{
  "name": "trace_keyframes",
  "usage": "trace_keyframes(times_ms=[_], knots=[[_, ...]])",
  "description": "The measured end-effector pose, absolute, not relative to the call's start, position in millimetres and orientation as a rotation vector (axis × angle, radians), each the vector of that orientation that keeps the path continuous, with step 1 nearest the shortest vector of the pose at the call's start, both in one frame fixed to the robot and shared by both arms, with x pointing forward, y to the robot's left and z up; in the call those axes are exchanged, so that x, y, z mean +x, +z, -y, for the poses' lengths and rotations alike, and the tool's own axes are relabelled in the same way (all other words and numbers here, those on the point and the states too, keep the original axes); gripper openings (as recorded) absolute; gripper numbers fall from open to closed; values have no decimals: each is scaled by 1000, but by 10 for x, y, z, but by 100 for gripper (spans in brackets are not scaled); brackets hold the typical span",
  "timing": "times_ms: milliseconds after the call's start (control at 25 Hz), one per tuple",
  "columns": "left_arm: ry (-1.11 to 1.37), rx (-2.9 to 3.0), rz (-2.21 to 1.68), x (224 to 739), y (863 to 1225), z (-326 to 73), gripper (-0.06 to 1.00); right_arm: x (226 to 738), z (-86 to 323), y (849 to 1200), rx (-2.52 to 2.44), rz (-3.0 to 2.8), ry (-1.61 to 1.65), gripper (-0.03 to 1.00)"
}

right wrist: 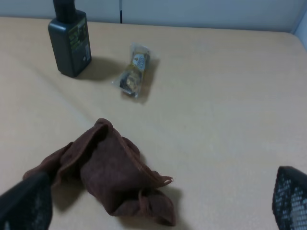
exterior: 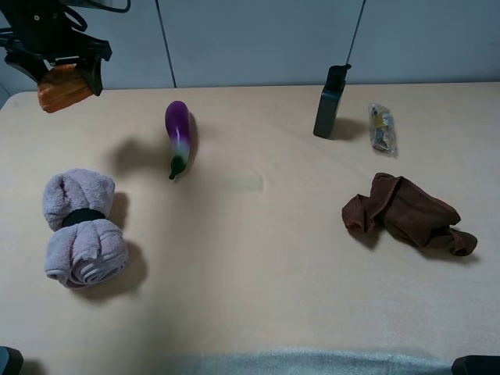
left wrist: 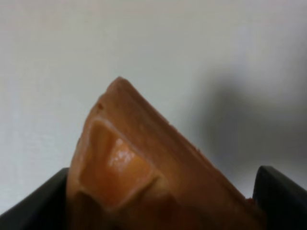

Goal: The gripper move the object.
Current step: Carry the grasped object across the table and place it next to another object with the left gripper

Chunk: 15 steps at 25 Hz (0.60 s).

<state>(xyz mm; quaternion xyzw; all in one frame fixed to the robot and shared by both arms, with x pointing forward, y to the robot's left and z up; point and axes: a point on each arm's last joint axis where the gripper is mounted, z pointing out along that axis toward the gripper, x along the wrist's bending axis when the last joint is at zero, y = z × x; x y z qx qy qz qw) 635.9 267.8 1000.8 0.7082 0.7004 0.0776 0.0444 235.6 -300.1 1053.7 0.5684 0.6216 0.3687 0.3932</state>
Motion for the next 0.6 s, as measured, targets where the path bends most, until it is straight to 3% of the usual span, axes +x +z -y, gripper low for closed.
trace_keyframes(times_ms=[600], knots=[[205, 2336, -1945, 6183, 10008, -1832, 72, 2356, 3001, 10538, 1442, -1577, 936, 69]])
